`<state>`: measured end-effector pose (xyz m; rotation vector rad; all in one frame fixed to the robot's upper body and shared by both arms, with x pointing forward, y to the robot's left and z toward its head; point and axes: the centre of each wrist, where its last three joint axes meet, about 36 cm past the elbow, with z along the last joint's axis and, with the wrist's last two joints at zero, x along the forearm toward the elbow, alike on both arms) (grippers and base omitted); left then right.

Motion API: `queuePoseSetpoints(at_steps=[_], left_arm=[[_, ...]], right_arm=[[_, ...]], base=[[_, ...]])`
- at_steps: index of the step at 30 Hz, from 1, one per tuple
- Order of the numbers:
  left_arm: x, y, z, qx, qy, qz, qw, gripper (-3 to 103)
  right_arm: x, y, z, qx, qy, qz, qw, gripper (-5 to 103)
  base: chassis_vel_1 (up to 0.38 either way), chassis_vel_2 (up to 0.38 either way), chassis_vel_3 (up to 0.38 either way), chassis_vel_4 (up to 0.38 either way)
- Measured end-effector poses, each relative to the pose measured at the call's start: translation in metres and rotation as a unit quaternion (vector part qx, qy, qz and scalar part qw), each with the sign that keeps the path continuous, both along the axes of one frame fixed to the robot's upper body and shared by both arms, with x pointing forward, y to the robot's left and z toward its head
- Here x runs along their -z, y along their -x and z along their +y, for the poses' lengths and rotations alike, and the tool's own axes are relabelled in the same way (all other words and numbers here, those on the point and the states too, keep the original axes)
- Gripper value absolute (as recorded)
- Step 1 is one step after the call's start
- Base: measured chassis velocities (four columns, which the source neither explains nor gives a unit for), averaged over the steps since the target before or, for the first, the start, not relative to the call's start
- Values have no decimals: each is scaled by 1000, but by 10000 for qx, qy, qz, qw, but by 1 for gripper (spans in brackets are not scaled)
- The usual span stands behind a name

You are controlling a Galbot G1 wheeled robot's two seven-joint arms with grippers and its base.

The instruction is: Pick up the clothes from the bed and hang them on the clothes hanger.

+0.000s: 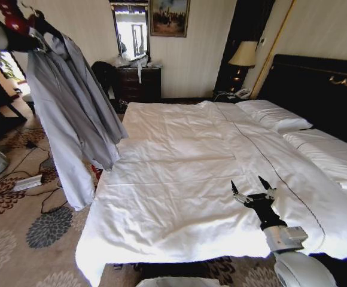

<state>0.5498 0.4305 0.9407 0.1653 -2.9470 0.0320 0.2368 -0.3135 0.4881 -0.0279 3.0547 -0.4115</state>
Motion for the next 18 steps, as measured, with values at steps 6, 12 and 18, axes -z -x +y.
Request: queuePoseSetpoints(at_steps=[6,12,18], left_arm=[[7,-17,5,-112,1,50,9999,18],[2,-24,5,-120,110,-31,9999,18],[5,-34,10,-222,162,6,9996,18]], right_arm=[[0,0,0,0,0,0,10000,100],[0,0,0,0,0,0,10000,100],[0,0,0,0,0,0,10000,100]], base=[[0,0,0,0],[0,0,0,0],[0,0,0,0]])
